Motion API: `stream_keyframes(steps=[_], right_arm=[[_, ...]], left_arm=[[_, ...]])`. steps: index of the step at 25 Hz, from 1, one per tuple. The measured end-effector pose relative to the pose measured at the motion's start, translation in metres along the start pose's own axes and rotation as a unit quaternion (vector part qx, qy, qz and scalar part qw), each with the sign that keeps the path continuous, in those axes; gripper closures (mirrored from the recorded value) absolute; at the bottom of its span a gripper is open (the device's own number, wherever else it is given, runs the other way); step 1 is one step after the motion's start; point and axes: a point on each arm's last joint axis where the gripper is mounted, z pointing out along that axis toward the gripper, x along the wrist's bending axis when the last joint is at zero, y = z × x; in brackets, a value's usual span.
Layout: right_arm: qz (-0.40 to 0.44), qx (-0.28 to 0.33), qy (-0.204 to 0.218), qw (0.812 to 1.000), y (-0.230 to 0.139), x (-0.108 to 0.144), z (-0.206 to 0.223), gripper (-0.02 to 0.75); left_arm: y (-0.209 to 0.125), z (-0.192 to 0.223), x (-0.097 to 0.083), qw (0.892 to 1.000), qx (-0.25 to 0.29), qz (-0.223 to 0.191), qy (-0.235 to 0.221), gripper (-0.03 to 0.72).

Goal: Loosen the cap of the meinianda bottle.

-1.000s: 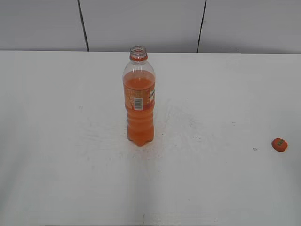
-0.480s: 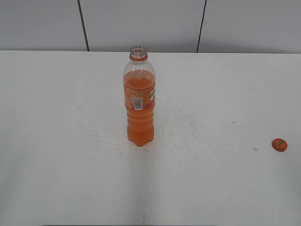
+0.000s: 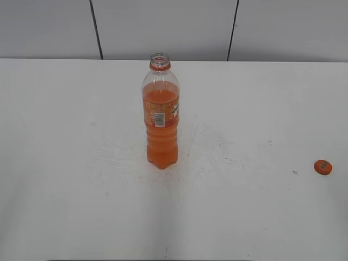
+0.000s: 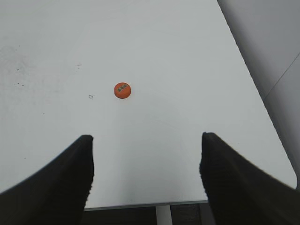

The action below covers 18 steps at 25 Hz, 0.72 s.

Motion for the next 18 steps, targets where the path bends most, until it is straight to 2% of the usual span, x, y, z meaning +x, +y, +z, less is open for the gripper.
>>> stream_keyframes(steps=[18], right_arm=[[-0.003, 0.001, -0.005, 1.0, -0.0004, -0.0009, 0.0003, 0.206]], left_arm=[[-0.0001, -0.0003, -0.0002, 1.0, -0.001, 0.0, -0.001, 0.145]])
